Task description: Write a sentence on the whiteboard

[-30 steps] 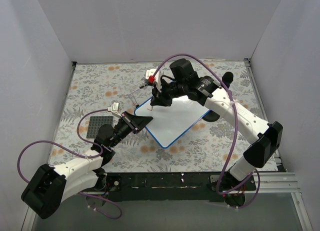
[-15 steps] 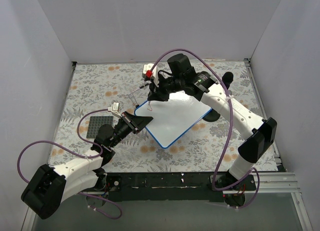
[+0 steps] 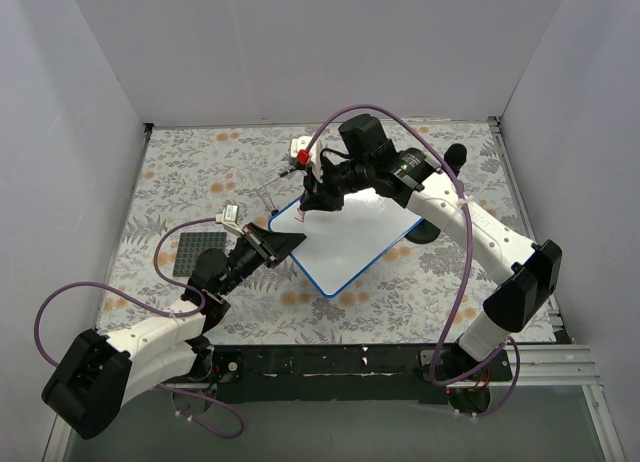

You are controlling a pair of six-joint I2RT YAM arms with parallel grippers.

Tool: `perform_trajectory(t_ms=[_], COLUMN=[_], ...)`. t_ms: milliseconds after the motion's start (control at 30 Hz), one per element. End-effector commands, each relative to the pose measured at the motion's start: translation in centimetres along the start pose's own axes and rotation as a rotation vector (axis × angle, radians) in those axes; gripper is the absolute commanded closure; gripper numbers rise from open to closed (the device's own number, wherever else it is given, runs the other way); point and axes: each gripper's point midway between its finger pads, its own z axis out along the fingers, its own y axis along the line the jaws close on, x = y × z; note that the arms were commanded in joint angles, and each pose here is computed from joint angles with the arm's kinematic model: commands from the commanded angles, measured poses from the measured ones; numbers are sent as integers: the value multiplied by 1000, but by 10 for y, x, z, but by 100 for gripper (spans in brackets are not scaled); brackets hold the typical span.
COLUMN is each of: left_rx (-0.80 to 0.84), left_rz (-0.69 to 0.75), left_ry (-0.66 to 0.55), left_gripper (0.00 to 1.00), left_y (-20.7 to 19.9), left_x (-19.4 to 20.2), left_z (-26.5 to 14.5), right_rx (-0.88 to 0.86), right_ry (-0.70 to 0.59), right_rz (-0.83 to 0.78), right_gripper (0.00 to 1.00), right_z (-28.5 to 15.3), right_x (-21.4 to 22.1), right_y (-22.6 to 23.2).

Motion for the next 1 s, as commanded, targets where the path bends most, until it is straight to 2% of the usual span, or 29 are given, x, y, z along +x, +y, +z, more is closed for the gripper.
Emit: perform_trajectory(t_ms=[0,433,700,967], left_rx=[188,184,188,191], left_rz=[28,27,29,29], left_ry=[-52,-55,-45,-39], left_gripper=[100,100,100,100], left_y=[-57,-56,-56,-55], left_x=[-15,-15,-13,-12], left_z=[-1,-1,-1,-1], right_rx=[-17,-68,-19,8], right_ry=[-10,-3,-51,-31], right_rz=[-14,-7,-43,-23], right_gripper=[99,99,99,99], right_z=[-9,-21,-23,-17], right_x=[-1,14,-18,-11], right_y=[9,35,11,-7])
